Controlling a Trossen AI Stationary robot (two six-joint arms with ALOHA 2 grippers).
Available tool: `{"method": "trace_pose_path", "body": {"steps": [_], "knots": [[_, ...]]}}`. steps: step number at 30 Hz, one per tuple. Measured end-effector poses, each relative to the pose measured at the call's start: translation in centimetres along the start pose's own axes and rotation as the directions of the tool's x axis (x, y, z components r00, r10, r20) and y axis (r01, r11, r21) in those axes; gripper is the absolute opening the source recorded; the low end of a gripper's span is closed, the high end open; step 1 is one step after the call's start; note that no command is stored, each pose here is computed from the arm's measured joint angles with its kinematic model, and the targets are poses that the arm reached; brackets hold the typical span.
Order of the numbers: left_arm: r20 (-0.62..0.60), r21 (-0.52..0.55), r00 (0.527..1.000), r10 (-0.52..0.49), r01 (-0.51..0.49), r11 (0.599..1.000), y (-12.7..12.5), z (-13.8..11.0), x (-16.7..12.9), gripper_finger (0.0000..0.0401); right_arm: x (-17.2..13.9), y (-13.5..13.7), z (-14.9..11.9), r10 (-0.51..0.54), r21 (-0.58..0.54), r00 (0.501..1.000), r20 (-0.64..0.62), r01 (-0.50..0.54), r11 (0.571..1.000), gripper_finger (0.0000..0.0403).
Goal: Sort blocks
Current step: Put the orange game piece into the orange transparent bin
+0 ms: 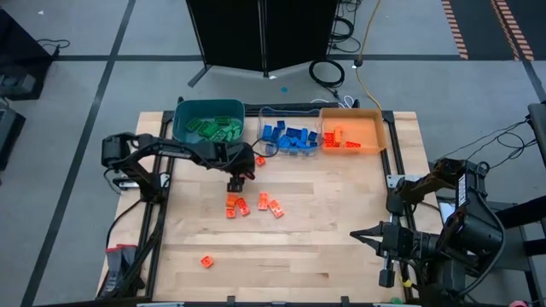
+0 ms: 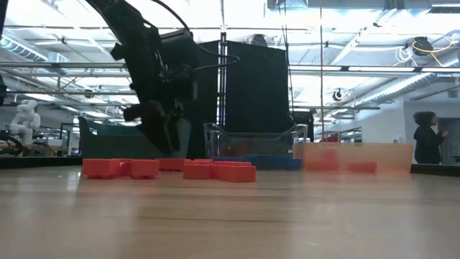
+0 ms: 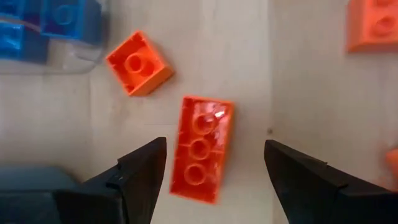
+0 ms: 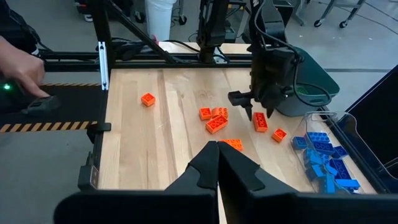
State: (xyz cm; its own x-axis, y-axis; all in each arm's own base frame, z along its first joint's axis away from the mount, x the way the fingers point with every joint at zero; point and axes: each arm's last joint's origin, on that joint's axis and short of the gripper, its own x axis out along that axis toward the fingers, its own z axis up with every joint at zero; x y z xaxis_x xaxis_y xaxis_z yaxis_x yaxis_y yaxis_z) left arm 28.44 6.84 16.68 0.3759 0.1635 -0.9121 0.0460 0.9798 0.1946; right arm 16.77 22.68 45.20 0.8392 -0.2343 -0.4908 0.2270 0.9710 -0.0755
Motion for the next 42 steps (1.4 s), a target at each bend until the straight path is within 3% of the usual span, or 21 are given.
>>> {"method": "trace_pose_path", "body": {"steps": [8,14,18,23,31,35,39,42], "knots": [[-0.052,-0.016,0.999,0.000,-0.001,1.000,1.2,-0.7,1.5,0.0277,0.0,0.0,0.0,0.000,0.008,1.000,0.000,0.000,1.000,0.0000],[-0.065,-0.051,0.990,-0.128,0.125,0.991,1.5,-1.3,3.3,0.0273,0.0,0.0,0.0,0.001,0.017,1.000,0.000,-0.001,1.000,0.0000],[-0.089,-0.055,0.985,-0.149,0.144,0.988,1.3,-1.5,4.0,0.0237,0.0,0.0,0.0,0.001,0.026,1.000,0.000,-0.001,1.000,0.0000],[-0.087,-0.064,0.984,-0.156,0.151,0.987,1.3,-1.5,3.9,0.0139,0.0,0.0,0.0,0.001,0.026,1.000,-0.001,-0.001,1.000,0.0000],[-0.072,-0.250,0.990,-0.124,0.102,0.963,1.5,-0.7,3.0,0.0137,0.0,0.0,0.0,0.001,0.025,1.000,0.000,-0.001,1.000,0.0000],[0.075,-0.285,0.997,-0.034,0.054,0.957,2.1,2.4,-0.1,0.0137,0.0,0.0,0.0,0.000,0.008,1.000,0.000,0.000,1.000,0.0000],[0.220,-0.339,0.974,0.054,0.024,0.940,2.8,5.7,-3.2,0.0137,0.0,0.0,0.0,-0.001,0.002,1.000,0.003,0.001,1.000,0.0000],[0.425,-0.409,0.888,0.174,0.016,0.913,4.0,9.1,-6.4,0.0137,0.0,0.0,0.0,-0.002,-0.001,1.000,0.003,0.002,1.000,0.0000]]}}
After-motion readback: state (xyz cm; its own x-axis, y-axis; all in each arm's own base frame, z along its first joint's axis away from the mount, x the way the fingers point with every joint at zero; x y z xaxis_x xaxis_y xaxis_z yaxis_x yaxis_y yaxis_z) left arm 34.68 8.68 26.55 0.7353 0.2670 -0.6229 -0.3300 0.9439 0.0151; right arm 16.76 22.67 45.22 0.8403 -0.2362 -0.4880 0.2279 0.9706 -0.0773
